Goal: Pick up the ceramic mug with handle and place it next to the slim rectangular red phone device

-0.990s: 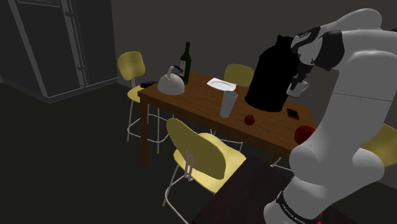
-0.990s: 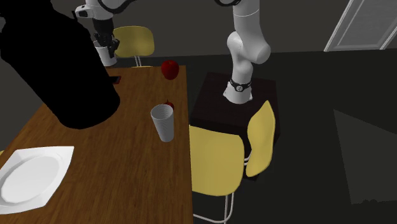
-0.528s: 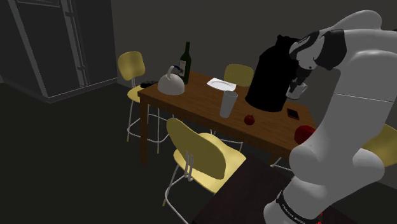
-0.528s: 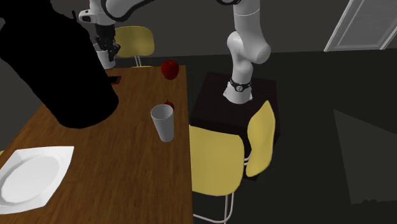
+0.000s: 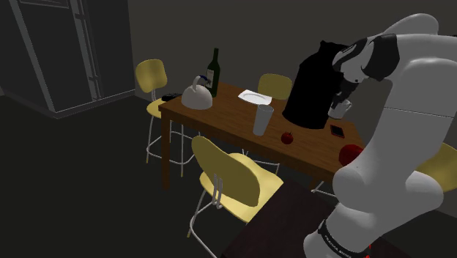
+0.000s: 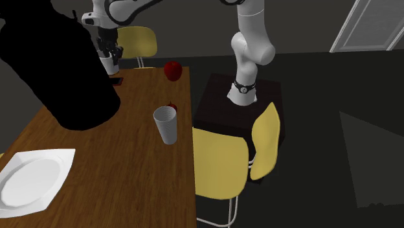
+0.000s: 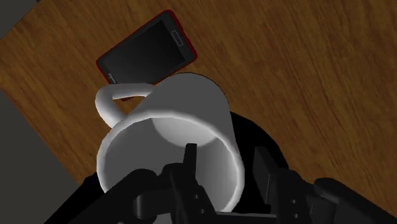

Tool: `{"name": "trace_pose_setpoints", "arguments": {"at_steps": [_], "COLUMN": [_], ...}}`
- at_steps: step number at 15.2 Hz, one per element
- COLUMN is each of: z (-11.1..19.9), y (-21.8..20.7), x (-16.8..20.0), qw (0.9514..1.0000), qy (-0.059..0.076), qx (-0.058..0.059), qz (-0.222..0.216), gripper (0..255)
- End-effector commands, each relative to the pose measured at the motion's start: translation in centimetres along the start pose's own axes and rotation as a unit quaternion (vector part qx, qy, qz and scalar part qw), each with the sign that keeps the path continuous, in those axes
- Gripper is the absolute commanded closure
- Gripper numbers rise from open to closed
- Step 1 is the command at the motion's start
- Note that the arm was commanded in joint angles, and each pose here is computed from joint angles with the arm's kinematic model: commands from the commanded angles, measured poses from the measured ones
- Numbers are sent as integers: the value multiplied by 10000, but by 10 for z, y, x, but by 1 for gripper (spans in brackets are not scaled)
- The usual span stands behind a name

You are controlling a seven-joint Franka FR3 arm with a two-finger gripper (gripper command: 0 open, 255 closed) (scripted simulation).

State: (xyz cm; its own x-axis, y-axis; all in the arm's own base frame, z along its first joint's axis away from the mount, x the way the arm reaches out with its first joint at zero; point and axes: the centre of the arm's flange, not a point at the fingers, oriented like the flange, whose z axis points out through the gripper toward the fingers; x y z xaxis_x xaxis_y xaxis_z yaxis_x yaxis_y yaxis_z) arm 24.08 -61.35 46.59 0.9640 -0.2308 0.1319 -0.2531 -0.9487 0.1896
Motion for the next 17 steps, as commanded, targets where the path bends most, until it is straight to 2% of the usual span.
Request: {"name": "trace_pose_setpoints", "arguments": {"at_steps": [1, 3, 5, 7, 9, 10, 17], "z": [-9, -26, -42, -57, -71, -72, -33], "y": [9, 32, 56, 81, 107, 110, 103], "x": [-4, -12, -16, -16, -11, -10, -16], "qw": [9990, 9914, 9763, 9537, 9240, 9198, 9198], "qy": [-37, -123, -208, -291, -372, -382, -382], "qx": [113, 346, 576, 801, 1021, 1048, 1048], "qz": [-428, -1258, -2078, -2883, -3666, -3762, -3762], "gripper": [0, 0, 0, 0, 0, 0, 0]}}
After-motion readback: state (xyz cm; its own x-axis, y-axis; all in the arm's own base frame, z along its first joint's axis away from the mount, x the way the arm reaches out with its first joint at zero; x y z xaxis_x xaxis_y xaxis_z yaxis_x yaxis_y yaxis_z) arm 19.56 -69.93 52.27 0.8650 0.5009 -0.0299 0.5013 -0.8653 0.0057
